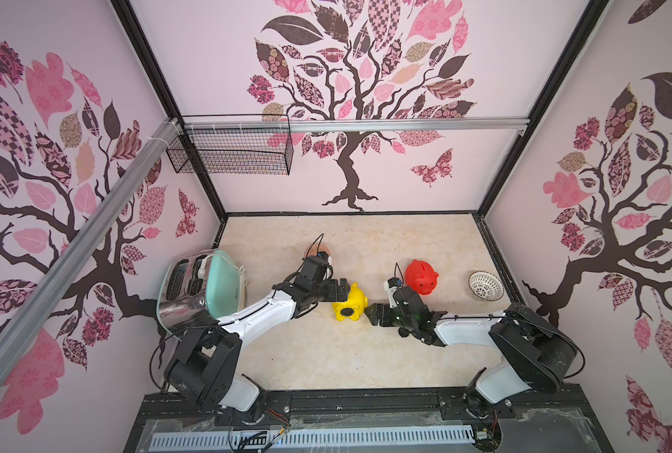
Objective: Open piggy banks
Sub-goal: Adjust the piggy bank at the center of the board.
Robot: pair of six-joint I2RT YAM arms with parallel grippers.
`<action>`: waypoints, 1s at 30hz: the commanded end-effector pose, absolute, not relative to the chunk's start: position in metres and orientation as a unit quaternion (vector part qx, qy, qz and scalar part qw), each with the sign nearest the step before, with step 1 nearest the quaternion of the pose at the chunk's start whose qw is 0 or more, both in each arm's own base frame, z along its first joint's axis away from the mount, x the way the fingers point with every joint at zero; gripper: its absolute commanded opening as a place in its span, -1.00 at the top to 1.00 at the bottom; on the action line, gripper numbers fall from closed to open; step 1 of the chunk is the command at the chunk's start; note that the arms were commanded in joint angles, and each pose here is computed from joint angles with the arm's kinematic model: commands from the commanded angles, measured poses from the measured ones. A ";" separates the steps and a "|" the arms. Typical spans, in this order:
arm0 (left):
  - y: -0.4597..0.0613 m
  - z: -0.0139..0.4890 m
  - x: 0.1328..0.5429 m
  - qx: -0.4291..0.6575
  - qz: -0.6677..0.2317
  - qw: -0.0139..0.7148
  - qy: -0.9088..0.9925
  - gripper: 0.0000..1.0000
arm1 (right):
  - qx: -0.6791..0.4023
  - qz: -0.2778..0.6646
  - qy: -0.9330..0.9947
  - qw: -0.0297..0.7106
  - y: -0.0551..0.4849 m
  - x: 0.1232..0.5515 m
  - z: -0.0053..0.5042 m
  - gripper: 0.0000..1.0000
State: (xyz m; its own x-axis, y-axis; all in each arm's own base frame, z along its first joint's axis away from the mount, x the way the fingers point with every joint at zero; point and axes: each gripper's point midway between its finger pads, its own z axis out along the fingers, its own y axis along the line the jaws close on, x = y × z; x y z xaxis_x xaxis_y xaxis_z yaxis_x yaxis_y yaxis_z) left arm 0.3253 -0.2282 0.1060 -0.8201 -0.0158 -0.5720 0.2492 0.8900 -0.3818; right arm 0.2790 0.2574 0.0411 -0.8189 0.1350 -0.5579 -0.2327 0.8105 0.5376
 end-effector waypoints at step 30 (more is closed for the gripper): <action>-0.235 0.108 0.321 0.081 -0.260 0.319 0.908 -0.96 | 0.018 0.340 0.896 0.286 0.257 0.315 0.054 -0.62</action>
State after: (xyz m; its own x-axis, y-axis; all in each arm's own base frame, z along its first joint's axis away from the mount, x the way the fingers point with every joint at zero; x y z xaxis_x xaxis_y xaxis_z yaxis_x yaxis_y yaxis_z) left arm 0.3256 -0.2275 0.1059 -0.7834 -0.0092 -0.6215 0.2885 0.8803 -0.3766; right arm 0.3137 0.2551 0.0442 -0.8371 0.2202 -0.5008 -0.1550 0.7824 0.6031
